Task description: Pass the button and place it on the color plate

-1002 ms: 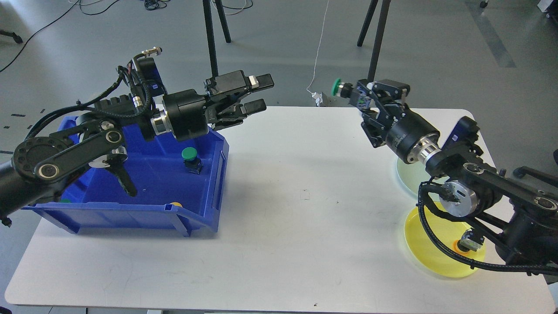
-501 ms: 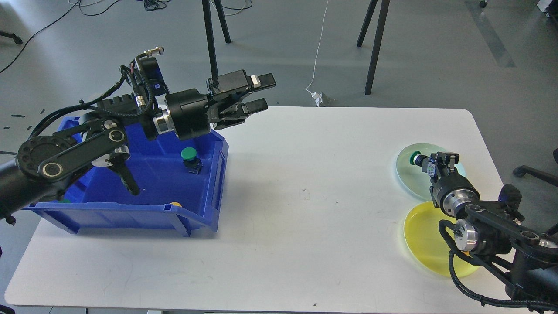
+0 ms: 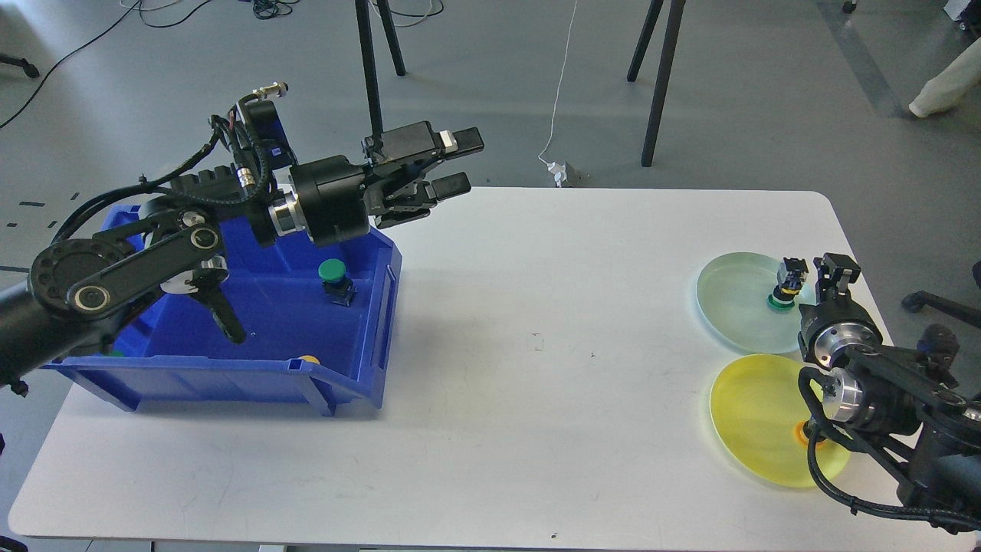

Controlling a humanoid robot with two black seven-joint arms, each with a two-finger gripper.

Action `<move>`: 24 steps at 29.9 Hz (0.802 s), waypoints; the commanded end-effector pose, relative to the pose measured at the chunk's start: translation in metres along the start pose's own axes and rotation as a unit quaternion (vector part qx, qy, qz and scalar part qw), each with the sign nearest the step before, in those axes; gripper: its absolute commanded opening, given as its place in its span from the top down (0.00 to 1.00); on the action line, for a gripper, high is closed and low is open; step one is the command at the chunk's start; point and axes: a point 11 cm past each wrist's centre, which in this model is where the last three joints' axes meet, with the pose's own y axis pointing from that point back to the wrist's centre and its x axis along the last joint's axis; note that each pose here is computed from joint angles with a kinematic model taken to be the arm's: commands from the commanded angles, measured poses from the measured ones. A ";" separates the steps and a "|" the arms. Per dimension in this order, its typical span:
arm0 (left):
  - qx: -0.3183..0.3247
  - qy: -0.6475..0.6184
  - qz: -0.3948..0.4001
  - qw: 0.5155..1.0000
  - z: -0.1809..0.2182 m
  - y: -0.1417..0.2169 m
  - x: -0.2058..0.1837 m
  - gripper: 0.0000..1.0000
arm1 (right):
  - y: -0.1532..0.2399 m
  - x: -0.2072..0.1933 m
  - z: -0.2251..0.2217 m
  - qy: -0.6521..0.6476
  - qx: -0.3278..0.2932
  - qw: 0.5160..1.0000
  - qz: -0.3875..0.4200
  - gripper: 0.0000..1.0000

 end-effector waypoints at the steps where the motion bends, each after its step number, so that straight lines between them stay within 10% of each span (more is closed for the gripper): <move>1: -0.004 0.044 0.053 0.998 -0.007 0.016 0.024 0.05 | 0.010 -0.022 -0.015 -0.009 0.017 0.999 -0.040 0.00; 12: -0.068 0.204 0.267 0.939 -0.035 0.118 0.083 0.01 | 0.073 -0.052 -0.150 -0.078 0.174 0.957 -0.219 0.00; 20: -0.089 0.257 0.375 0.886 -0.078 0.180 0.080 0.01 | 0.110 -0.068 -0.174 -0.172 0.191 0.827 -0.499 0.00; 24: -0.084 0.258 0.372 0.888 -0.080 0.178 0.077 0.01 | 0.097 -0.060 -0.171 -0.241 0.182 0.809 -0.504 0.00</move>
